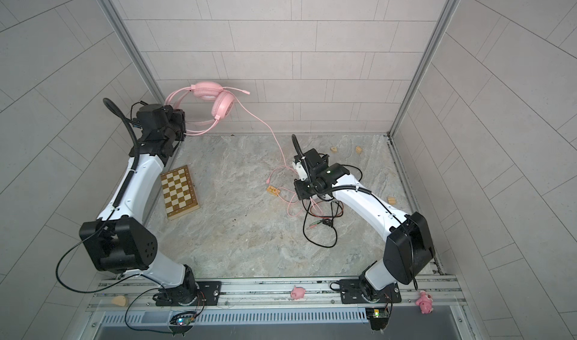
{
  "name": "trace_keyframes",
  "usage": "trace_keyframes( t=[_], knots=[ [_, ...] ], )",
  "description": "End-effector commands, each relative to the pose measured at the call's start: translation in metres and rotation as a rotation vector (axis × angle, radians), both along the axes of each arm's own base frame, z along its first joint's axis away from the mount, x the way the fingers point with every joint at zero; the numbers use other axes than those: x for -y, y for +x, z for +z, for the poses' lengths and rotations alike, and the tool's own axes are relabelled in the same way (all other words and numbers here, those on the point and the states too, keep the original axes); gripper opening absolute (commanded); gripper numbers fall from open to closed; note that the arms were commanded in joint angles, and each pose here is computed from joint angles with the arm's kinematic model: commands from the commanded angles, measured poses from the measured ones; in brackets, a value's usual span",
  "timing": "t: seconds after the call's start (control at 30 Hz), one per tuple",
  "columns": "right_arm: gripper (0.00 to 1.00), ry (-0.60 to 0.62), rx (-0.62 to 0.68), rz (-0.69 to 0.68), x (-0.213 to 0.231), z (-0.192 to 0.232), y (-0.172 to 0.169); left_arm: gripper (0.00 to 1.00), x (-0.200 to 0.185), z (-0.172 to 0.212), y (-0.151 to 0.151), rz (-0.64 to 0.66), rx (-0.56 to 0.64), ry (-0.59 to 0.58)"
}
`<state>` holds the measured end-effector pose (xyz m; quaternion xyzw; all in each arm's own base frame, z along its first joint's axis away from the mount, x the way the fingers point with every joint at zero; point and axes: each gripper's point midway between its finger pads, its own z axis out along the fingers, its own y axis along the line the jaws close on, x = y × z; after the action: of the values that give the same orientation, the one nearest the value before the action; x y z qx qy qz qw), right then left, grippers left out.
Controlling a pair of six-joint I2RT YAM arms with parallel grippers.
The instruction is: Wrap the headphones
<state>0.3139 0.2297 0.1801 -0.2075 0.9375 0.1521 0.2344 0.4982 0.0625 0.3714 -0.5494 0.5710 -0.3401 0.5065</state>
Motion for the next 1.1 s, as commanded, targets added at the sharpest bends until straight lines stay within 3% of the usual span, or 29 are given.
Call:
trace_keyframes(
  t=[0.0,0.2,0.43,0.67,0.8,1.07],
  knots=[
    [0.0,0.055,0.014,0.117,-0.041,0.03,-0.02,0.0,0.016,0.065,-0.007,0.071,0.155,0.015],
    [0.0,0.053,0.083,0.295,-0.086,0.084,-0.04,0.0,0.095,0.079,0.019,-0.105,0.097,0.319],
    [0.0,-0.001,0.197,0.382,-0.069,0.162,-0.043,0.0,0.175,0.038,0.037,-0.48,0.076,0.437],
    [0.0,0.016,0.218,0.3,-0.041,0.186,-0.014,0.0,0.238,0.019,0.02,-0.803,0.156,0.421],
    [0.0,-0.007,0.214,0.223,-0.019,0.183,0.006,0.0,0.264,0.013,0.005,-0.975,0.175,0.341],
    [0.0,0.019,0.241,0.074,0.022,0.187,0.031,0.0,0.282,0.004,-0.025,-1.137,0.171,0.268]
  ],
)
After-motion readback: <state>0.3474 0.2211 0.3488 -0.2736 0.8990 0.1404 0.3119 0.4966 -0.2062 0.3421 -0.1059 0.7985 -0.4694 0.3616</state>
